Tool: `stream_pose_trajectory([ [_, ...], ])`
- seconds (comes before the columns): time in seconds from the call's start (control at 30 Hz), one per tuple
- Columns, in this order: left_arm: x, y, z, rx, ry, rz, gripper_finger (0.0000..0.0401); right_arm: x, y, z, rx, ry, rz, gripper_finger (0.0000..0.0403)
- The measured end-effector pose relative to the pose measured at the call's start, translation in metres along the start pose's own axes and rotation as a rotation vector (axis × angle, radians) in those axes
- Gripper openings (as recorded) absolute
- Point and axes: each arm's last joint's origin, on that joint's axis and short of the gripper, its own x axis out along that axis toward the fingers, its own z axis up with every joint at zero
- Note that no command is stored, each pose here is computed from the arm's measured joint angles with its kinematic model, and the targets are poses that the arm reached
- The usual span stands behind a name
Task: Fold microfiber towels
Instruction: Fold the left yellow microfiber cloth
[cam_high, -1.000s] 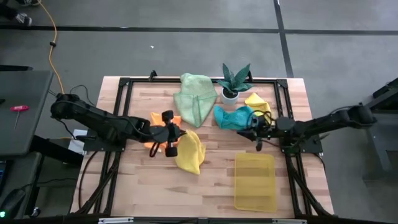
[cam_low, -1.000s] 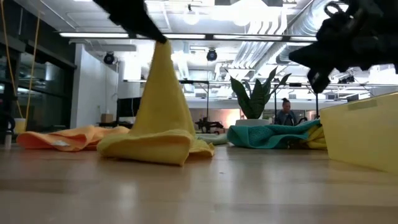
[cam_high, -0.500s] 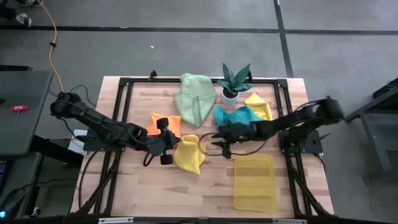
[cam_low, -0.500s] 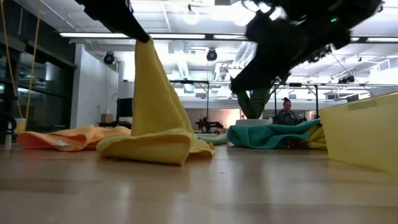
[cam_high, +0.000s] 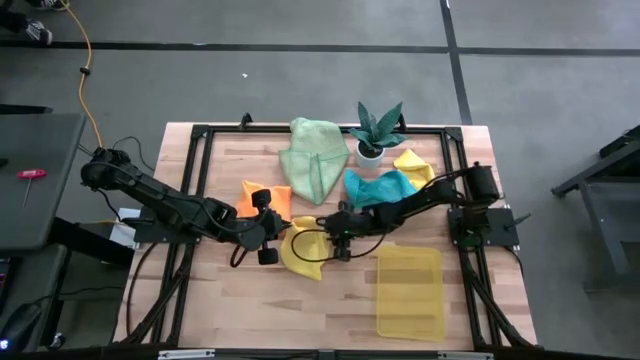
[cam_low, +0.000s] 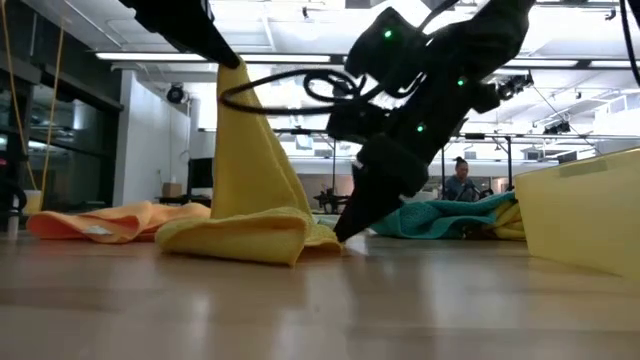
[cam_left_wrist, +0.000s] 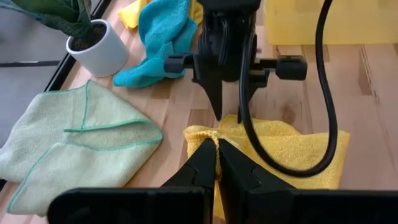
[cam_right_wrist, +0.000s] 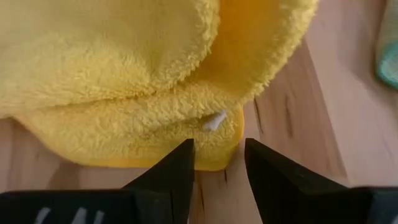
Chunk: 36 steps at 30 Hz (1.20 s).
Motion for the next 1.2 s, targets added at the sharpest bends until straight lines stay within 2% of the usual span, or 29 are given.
stream_pose_trajectory([
  [0.23,0.000,0.000,0.000,0.000,-0.001,0.000,0.0000,0.002,-0.001,0.000,0.018,0.004,-0.058,0.0126],
  [0.33,0.000,0.000,0.000,-0.001,-0.001,0.000,0.0000,0.002,-0.002,0.000,0.020,0.004,-0.076,0.0096],
  [0.47,0.000,0.000,0.000,-0.001,-0.004,0.013,0.0000,0.000,-0.004,-0.001,0.002,0.006,-0.125,0.0019],
  [0.57,0.000,0.001,0.000,0.020,-0.010,0.048,0.0000,-0.011,-0.006,0.003,-0.030,0.001,-0.168,0.0012],
  [0.87,-0.022,0.022,0.009,0.094,-0.097,0.160,0.0000,-0.103,-0.005,0.035,-0.078,-0.159,-0.349,0.0002],
  [1.07,-0.043,0.049,0.015,0.150,-0.157,0.237,0.0000,-0.171,0.009,0.046,-0.116,-0.346,-0.376,0.0001],
  [1.2,-0.053,0.067,0.017,0.159,-0.174,0.273,0.0000,-0.203,0.013,0.047,-0.107,-0.434,-0.359,0.0001],
])
